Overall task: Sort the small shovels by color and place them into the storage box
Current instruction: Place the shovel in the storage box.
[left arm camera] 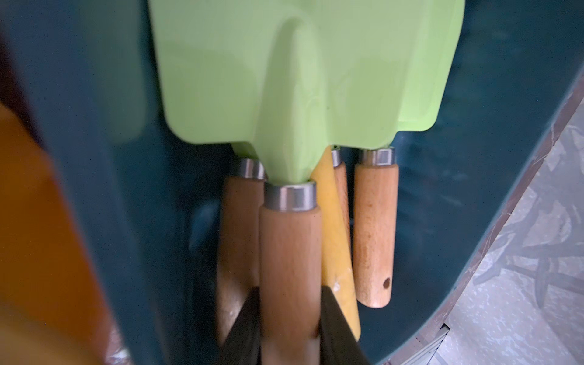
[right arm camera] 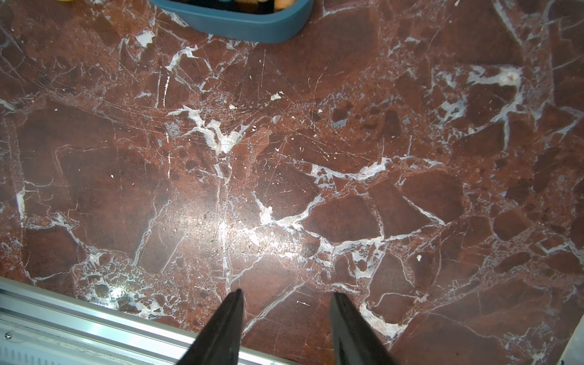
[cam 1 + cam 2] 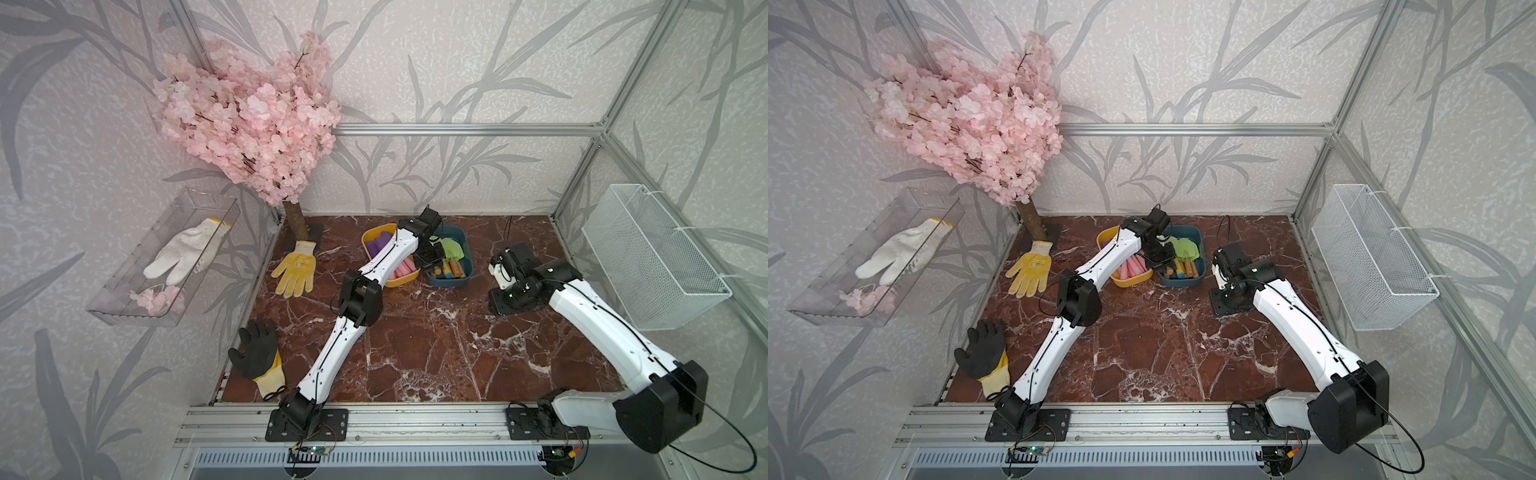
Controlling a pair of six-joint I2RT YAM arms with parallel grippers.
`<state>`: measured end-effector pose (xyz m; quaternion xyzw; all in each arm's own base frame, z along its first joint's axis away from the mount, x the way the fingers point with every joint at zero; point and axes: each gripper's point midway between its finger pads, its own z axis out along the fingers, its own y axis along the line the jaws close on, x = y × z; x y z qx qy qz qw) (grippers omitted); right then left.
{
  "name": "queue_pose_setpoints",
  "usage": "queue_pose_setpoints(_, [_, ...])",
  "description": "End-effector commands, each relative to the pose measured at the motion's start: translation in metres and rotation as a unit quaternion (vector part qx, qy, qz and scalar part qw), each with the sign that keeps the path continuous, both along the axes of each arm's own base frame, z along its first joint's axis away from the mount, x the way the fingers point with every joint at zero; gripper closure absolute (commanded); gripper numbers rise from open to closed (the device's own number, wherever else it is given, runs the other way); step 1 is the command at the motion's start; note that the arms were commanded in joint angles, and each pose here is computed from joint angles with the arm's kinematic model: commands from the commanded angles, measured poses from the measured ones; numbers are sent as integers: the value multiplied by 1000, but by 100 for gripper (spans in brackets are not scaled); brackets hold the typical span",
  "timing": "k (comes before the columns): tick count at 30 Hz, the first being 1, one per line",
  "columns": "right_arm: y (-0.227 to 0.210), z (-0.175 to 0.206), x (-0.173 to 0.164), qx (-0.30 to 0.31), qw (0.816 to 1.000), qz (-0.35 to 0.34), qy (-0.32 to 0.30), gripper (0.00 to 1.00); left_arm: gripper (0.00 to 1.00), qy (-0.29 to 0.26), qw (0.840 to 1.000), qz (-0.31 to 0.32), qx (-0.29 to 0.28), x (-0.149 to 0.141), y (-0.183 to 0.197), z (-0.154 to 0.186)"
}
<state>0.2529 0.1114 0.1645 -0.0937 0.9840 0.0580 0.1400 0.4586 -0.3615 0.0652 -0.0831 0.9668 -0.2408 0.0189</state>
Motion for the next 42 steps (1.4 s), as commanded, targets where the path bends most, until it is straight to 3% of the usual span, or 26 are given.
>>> queue_pose_setpoints(1, [-1, -1, 1, -4, 1000, -1, 2, 51, 96, -1, 1000, 12, -5, 9, 3, -4])
queue_pose_setpoints(26, [-3, 6, 1, -7, 1000, -1, -4, 51, 83, -3, 1000, 17, -15, 9, 1, 7])
queue_pose_setpoints(42, [-5, 10, -2, -4, 1000, -3, -9, 51, 66, -23, 999, 19, -15, 10, 5, 29])
